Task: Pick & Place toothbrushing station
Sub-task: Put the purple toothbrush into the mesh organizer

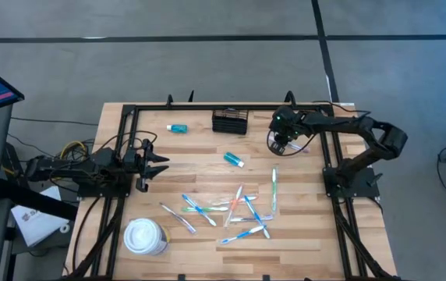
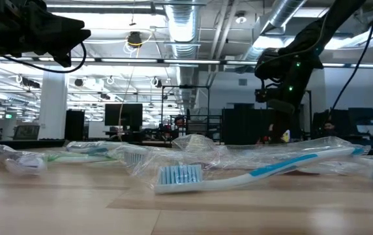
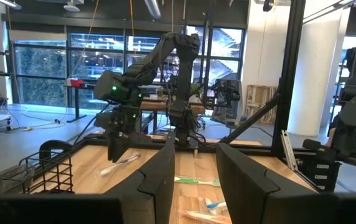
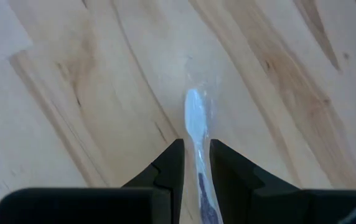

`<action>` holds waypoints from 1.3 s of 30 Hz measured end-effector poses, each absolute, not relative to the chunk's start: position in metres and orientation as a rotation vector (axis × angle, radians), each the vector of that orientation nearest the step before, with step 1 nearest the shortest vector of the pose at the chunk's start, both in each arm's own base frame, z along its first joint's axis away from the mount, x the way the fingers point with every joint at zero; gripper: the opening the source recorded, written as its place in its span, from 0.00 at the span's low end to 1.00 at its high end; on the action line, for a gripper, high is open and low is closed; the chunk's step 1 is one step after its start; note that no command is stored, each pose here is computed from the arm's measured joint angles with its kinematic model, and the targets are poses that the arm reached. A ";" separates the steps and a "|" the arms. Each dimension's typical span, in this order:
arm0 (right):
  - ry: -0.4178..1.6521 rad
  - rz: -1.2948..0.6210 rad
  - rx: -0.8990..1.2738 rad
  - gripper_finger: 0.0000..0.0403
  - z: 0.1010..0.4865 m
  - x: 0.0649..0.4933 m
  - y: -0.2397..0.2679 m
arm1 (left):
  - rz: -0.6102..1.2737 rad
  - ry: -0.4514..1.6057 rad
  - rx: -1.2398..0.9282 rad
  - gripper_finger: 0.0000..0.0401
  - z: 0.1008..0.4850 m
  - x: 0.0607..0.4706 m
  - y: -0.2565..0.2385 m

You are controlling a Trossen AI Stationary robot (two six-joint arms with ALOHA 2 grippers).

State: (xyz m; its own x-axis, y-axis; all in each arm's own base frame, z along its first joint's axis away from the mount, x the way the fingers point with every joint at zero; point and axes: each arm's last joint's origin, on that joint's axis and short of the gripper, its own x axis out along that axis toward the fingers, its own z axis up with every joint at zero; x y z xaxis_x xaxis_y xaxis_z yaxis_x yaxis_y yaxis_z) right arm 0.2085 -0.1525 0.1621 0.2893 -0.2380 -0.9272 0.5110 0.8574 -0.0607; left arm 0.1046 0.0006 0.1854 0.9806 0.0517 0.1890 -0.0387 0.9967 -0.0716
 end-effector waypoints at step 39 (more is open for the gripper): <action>1.295 -0.506 0.275 0.47 0.157 0.199 -0.150 | 0.045 -0.192 -0.068 0.28 0.185 0.105 0.001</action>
State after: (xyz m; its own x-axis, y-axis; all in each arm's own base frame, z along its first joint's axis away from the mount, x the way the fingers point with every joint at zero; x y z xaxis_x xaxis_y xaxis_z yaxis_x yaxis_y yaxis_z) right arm 0.1994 -0.1499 0.1572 0.1849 -0.2030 -0.9616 0.5032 0.8600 -0.0848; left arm 0.1046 0.0006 0.1854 0.9806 0.0517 0.1890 -0.0387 0.9967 -0.0720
